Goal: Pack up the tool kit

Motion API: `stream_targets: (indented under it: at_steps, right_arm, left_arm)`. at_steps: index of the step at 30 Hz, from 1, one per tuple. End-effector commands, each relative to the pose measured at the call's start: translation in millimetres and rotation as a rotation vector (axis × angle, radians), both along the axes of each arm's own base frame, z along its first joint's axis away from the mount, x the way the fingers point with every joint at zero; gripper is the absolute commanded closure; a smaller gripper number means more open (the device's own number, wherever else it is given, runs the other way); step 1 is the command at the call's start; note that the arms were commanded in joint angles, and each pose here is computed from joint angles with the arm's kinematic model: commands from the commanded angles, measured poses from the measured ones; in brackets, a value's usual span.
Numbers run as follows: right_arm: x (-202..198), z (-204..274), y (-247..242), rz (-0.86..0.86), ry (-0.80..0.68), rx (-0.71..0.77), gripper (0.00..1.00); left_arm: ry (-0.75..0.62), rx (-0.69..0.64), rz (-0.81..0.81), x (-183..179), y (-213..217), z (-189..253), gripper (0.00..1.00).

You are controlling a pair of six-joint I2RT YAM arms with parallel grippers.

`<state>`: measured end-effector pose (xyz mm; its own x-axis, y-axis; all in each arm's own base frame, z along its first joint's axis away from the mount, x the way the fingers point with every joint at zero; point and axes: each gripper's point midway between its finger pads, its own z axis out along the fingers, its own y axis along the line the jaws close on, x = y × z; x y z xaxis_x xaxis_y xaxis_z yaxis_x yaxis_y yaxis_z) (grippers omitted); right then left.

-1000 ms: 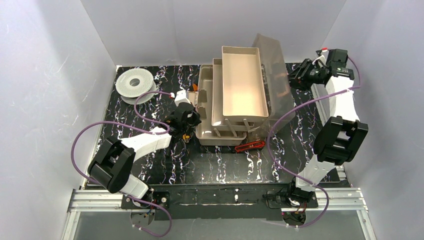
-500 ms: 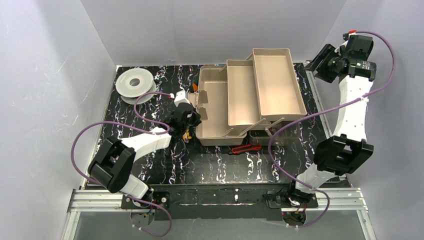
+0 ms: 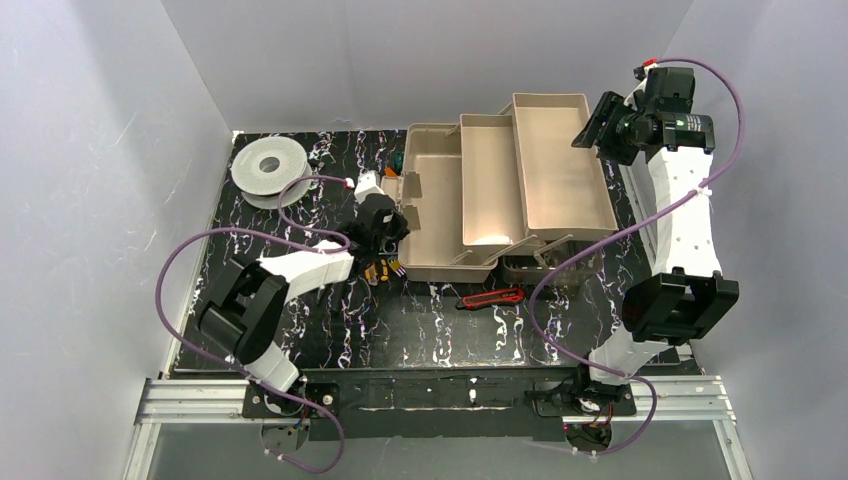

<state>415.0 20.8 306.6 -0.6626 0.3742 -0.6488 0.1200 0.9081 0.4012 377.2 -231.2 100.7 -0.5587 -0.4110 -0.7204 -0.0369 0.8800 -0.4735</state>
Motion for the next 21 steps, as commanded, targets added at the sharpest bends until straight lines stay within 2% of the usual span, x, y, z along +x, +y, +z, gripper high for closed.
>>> stream_targets:
  at_steps: [1, 6, 8, 9, 11, 12, 14, 16, 18, 21]
  right_arm:
    - [-10.0, 46.9, 0.3, 0.016, -0.127, -0.037, 0.34]
    - [-21.0, 53.7, 21.4, 0.088, -0.153, 0.014, 0.36]
    - [-24.4, 53.3, 30.2, 0.078, -0.15, -0.012, 0.36]
    - [-25.4, 52.2, 38.9, 0.081, -0.15, -0.044, 0.36]
    - [-26.8, 54.0, 60.4, 0.128, -0.162, -0.072, 0.36]
    - [-31.3, 59.6, 88.9, 0.213, -0.177, -0.052, 0.36]
    - [-36.9, 60.6, 106.4, 0.262, -0.188, -0.054, 0.36]
    - [-43.0, 60.9, 120.6, 0.299, -0.207, -0.067, 0.36]
    - [-50.0, 61.8, 130.8, 0.323, -0.224, -0.077, 0.36]
    - [-65.5, 61.6, 147.2, 0.382, -0.254, -0.092, 0.36]
  left_arm:
    - [-0.039, -0.18, 0.054, 31.1, -28.4, 24.3, 1.0]
    - [-0.038, -0.185, 0.036, 41.2, -49.5, 22.7, 1.0]
    - [-0.05, -0.195, 0.021, 37.5, -50.7, 24.8, 0.99]
    - [-0.066, -0.19, -0.013, 35.5, -53.0, 27.2, 0.9]
    - [-0.086, -0.154, -0.05, 31.5, -51.5, 36.8, 0.63]
    - [-0.107, -0.099, -0.09, 24.2, -44.6, 52.4, 0.39]
    - [-0.139, -0.061, -0.114, 15.6, -35.6, 69.9, 0.21]
    - [-0.168, -0.03, -0.125, 5.0, -23.6, 86.7, 0.09]
    - [-0.172, 0.012, -0.112, -6.5, -6.1, 96.2, 0.02]
    - [-0.153, 0.058, -0.081, -24.4, 22.7, 98.4, 0.02]
